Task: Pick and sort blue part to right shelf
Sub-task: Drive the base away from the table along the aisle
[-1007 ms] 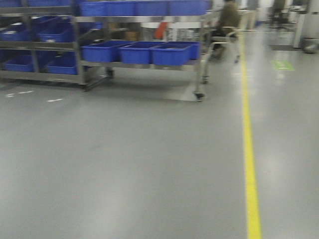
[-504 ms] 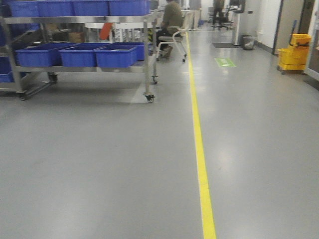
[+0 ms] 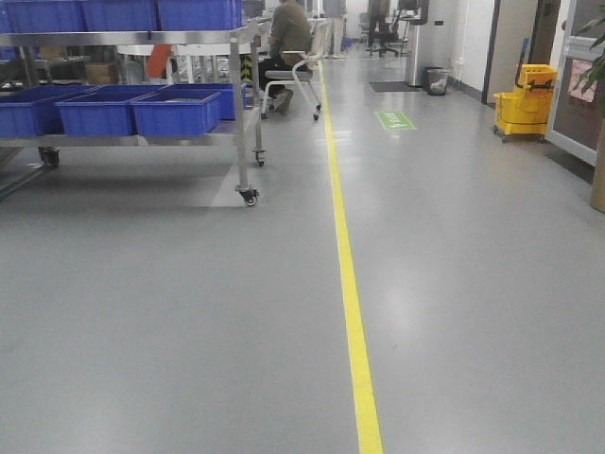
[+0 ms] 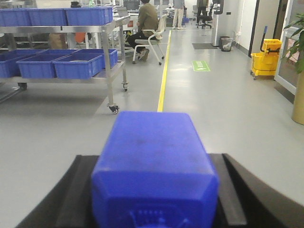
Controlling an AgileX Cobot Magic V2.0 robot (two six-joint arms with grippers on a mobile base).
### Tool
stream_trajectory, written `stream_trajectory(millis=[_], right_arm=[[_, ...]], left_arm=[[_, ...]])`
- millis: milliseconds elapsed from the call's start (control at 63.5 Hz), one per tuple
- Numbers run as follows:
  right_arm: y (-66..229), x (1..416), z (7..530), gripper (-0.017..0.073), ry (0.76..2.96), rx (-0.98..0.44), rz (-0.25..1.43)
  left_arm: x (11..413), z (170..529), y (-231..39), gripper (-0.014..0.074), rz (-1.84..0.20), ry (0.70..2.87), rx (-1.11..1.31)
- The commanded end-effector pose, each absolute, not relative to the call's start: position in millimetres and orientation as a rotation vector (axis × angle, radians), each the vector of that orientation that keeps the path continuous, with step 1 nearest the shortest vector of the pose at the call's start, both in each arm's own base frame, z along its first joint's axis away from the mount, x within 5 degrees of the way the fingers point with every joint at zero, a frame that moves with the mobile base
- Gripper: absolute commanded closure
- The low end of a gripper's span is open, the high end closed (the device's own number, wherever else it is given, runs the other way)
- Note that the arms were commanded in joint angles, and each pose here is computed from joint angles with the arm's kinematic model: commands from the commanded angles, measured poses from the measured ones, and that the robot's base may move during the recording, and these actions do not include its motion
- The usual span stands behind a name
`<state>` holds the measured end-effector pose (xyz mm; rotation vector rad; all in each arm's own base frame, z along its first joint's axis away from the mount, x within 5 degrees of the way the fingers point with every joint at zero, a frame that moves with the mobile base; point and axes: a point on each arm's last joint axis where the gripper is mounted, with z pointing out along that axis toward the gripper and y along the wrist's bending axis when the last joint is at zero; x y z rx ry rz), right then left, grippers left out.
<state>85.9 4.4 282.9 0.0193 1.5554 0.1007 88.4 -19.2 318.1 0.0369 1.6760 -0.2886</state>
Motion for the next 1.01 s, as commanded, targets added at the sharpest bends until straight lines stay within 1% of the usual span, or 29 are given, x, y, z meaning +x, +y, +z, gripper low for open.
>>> stream_trajectory(millis=[0, 991], right_arm=[[3.3, 85.4, 301.2, 0.0134, 1.437, 0.018, 0.084], [3.3, 85.4, 301.2, 0.0134, 1.437, 0.018, 0.084]], left_arm=[[88.7, 335.5, -16.6, 0.0207, -0.278, 1.566, 0.012], [88.7, 335.5, -16.6, 0.0207, -0.278, 1.566, 0.012]])
